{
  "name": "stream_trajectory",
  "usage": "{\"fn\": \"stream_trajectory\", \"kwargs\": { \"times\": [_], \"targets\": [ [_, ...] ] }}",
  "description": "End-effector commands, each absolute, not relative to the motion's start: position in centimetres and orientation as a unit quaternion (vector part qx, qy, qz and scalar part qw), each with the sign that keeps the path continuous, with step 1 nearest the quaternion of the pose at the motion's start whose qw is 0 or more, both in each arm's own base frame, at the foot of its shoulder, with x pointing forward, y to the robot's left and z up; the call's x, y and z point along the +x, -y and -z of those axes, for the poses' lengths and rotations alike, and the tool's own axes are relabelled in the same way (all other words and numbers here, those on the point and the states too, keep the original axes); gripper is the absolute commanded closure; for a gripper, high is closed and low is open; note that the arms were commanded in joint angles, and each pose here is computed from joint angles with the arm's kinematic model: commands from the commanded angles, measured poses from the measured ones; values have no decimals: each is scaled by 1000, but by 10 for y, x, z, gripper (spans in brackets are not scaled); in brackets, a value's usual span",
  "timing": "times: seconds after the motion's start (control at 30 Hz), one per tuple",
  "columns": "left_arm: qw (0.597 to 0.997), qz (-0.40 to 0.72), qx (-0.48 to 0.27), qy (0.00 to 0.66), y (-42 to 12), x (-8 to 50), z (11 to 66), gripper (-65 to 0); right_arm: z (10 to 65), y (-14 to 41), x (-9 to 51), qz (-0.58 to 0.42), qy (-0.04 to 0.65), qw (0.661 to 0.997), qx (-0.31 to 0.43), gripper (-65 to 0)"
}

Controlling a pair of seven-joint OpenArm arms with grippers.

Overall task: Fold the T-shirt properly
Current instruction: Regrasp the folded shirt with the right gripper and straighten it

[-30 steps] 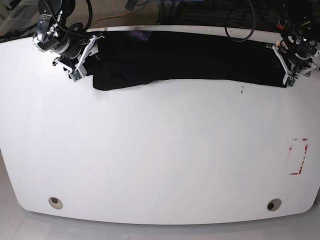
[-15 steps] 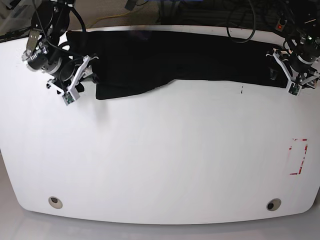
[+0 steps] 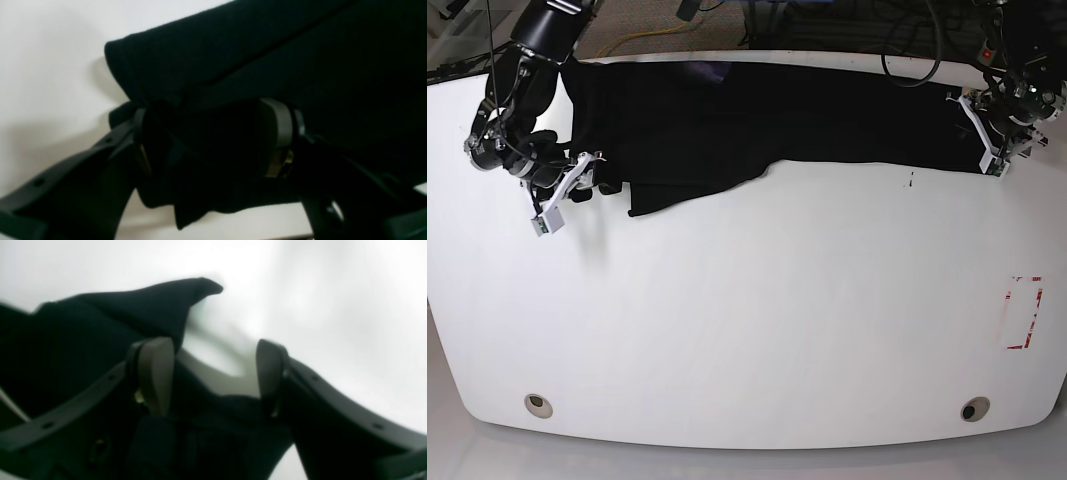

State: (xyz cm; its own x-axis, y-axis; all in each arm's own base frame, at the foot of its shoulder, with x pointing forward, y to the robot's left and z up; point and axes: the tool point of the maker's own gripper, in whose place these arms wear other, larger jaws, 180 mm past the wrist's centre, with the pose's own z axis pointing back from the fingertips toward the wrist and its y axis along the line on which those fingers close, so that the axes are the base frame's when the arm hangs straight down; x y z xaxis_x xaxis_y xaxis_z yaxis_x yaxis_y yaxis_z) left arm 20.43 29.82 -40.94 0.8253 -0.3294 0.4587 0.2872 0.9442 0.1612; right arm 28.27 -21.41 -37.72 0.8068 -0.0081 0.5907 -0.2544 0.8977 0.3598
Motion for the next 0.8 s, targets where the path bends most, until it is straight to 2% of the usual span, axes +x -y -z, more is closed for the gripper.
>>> {"fn": "stream_trajectory", "kwargs": {
  "times": [0.0,0.1,0.47,0.77],
  "targets": [
    [957,165,53,233,-305,203,417,-367,369,219,297,-46,326,911,249,-377],
    [956,165,47,239,-303,203,419,-367,372,219,306,-26,323,901,287,-377],
    [955,165,47,243,-303,207,417,-367,379,200,327,23,308,890,335,-377],
    [955,166,47,243,-302,207,418,-367,381,162,334,-14,295,886,356,-371]
  ]
}}
